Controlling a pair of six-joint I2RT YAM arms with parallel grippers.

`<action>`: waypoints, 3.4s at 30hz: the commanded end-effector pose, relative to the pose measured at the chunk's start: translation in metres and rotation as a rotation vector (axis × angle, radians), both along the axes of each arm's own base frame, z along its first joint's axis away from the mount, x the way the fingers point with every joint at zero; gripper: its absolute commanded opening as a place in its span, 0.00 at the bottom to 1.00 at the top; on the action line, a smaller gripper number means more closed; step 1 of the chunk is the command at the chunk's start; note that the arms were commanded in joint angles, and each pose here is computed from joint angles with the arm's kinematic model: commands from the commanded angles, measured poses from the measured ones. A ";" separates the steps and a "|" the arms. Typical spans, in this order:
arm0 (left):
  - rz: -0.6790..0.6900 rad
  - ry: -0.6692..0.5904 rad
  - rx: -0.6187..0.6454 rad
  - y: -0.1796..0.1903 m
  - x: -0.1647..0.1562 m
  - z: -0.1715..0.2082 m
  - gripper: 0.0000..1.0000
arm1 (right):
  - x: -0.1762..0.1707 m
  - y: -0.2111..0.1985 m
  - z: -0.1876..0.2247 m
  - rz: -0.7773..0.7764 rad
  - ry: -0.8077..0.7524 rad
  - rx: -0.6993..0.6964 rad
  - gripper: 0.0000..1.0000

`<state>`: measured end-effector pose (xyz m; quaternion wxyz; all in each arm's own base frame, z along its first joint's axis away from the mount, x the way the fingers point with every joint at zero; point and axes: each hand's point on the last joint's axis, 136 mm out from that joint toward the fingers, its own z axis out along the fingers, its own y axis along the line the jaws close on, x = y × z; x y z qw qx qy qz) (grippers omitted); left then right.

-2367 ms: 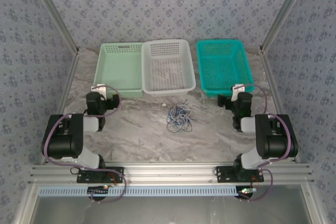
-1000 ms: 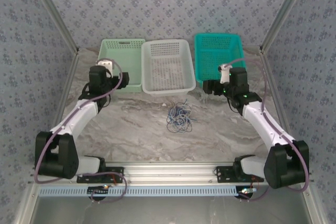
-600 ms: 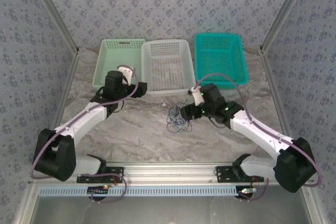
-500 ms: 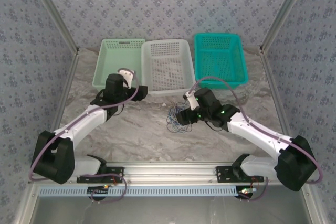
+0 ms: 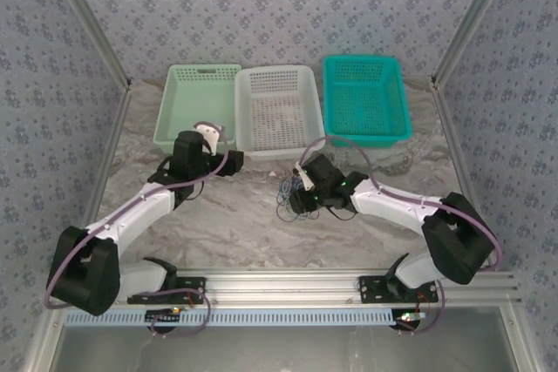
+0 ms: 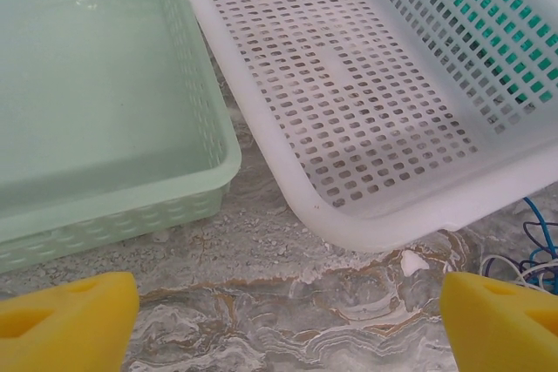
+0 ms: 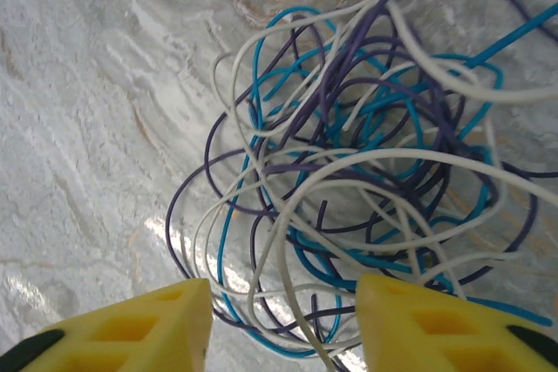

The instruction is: Untangle the cables

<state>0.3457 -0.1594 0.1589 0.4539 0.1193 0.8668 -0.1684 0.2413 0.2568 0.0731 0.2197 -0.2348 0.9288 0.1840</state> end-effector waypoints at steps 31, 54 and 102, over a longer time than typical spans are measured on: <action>-0.548 -0.156 -0.149 -0.120 -0.077 0.036 0.89 | -0.015 -0.010 0.197 0.019 -0.261 0.568 0.00; -0.703 -0.165 -0.220 -0.224 -0.076 0.045 0.86 | -0.036 -0.003 0.265 0.127 -0.283 0.696 0.00; -0.348 0.002 0.214 -0.176 -0.042 -0.057 0.30 | 0.027 -0.151 0.456 -0.244 -0.890 0.465 0.00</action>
